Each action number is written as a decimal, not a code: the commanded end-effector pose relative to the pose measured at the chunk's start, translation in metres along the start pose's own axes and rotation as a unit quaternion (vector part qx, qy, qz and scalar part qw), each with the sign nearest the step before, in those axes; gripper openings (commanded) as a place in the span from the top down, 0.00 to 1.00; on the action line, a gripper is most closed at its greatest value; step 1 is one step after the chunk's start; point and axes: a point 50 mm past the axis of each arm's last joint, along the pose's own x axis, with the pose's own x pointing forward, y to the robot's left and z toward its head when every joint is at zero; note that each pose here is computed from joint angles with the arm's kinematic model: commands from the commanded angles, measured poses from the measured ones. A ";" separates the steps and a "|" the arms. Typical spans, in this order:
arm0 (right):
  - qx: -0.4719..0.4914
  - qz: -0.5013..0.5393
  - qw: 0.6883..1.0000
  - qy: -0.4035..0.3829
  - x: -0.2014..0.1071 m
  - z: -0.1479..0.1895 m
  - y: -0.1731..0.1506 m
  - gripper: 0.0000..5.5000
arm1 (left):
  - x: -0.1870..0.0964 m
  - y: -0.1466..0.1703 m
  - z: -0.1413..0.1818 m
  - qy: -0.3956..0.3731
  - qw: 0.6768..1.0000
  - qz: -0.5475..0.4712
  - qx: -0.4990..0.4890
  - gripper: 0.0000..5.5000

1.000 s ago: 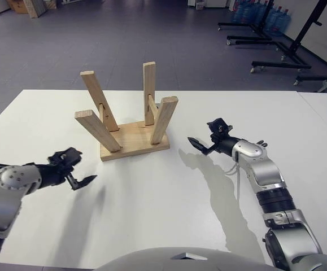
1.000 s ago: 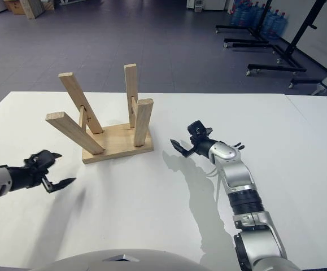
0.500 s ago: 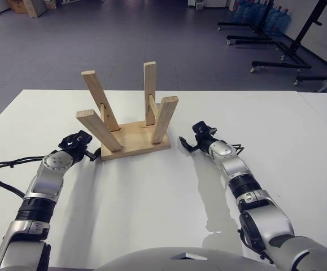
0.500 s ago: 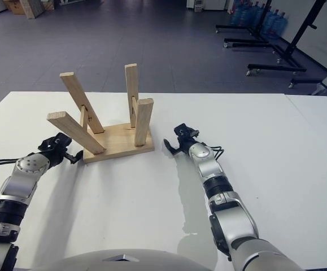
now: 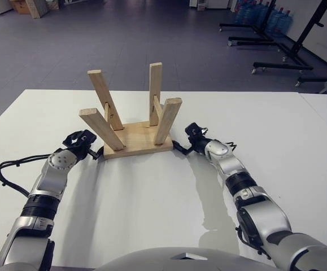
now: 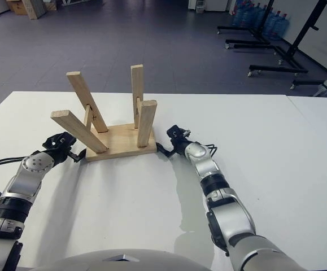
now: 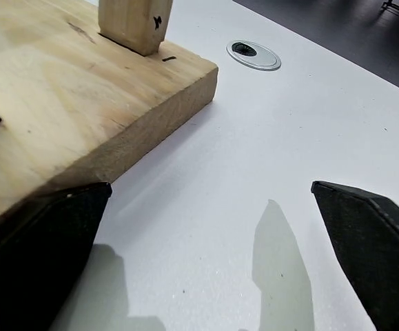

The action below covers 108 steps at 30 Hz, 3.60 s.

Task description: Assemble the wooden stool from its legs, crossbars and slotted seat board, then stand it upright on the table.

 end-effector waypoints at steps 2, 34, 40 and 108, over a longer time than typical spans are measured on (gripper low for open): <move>-0.031 0.016 0.999 -0.018 -0.038 0.009 -0.018 0.02 | -0.009 -0.034 0.041 -0.053 0.995 -0.086 0.009 0.08; -0.009 -0.086 0.993 0.085 -0.040 -0.039 -0.056 0.02 | -0.021 -0.092 0.049 -0.010 0.988 -0.147 -0.046 0.08; 0.006 -0.024 0.999 0.038 -0.047 -0.033 -0.052 0.02 | -0.017 -0.081 0.045 -0.009 0.991 -0.128 -0.045 0.08; 0.059 0.329 0.916 -0.224 -0.111 0.080 -0.029 0.20 | -0.068 0.012 0.108 -0.339 0.814 -0.458 -0.111 0.37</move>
